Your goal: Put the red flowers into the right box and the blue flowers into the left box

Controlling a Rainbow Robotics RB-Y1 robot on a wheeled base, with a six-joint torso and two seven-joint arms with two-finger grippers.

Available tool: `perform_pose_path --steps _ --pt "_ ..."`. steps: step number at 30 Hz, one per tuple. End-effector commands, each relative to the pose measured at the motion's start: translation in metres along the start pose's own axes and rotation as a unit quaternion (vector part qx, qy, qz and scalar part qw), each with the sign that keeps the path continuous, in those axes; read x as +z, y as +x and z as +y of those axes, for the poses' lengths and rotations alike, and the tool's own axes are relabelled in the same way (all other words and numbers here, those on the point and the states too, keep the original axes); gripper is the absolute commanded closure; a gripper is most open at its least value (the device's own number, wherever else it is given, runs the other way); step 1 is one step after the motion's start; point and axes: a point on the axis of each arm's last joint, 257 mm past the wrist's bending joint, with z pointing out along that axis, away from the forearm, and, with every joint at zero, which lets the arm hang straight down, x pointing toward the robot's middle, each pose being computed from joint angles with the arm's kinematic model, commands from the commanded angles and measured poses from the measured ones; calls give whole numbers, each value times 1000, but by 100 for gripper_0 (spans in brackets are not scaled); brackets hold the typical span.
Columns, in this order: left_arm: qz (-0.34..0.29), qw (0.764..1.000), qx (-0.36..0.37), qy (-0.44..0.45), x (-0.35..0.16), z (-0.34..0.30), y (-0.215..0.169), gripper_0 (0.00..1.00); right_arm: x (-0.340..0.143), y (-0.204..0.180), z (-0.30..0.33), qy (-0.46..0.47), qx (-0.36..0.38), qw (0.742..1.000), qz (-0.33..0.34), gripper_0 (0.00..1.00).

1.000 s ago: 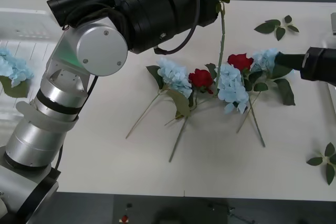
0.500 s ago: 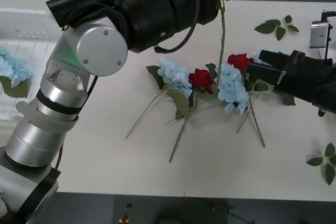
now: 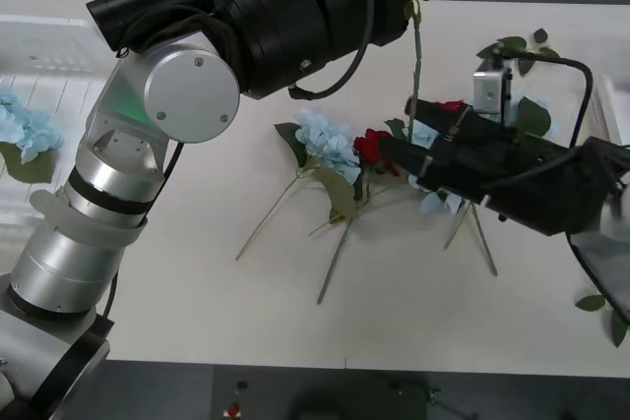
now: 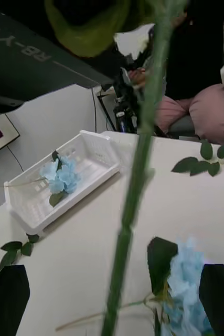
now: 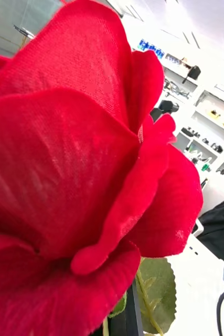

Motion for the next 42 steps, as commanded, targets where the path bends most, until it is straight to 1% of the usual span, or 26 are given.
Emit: perform_pose_path --steps 1,3,4,5,6,7,8,9,10,21,22,24,32,35,38,42 --pt "-28 1000 9 3 -2 -6 -31 100 29 -32 19 -22 -24 999 -36 5" --pt "-28 1000 10 3 -2 -5 -31 100 44 -33 24 -26 -23 999 -43 5" --pt "-29 1000 10 3 -2 -5 -31 100 49 -34 25 -26 -24 998 -44 7" --pt "-30 1000 11 3 -2 -6 -32 100 51 -33 26 -26 -24 998 -43 13" --pt "-29 1000 10 3 -2 -5 -31 100 54 -32 28 -27 -26 998 -42 29" --pt "-30 999 11 3 -2 -6 -32 100 56 -30 29 -26 -28 998 -40 60" --pt "-31 999 10 3 -2 -5 -32 100 57 -29 28 -23 -28 999 -39 81" --pt "-31 999 10 3 -2 -5 -32 100 58 -26 26 -21 -27 999 -36 96" --pt "-31 999 11 3 -2 -6 -33 100 58 -23 26 -21 -24 999 -33 100" --pt "-37 999 14 0 -2 -5 -35 100 57 -10 21 -19 -15 1000 -18 100" --pt "-39 999 16 0 -1 -5 -36 93 57 -10 21 -18 -17 1000 -17 100" --pt "-42 999 16 -2 -2 -3 -37 0 57 -10 20 -17 -17 1000 -16 100" --pt "-42 999 11 -4 -2 -2 -37 0 55 -13 18 -15 -11 1000 -18 100" --pt "-44 999 9 -2 -2 -3 -39 0 51 -6 11 -9 -9 1000 -7 100" --pt "-44 999 4 -3 -2 -3 -39 0 41 5 -4 2 -1 1000 16 100" --pt "-39 999 5 -8 -10 8 -43 0 10 22 -37 30 35 996 72 100"
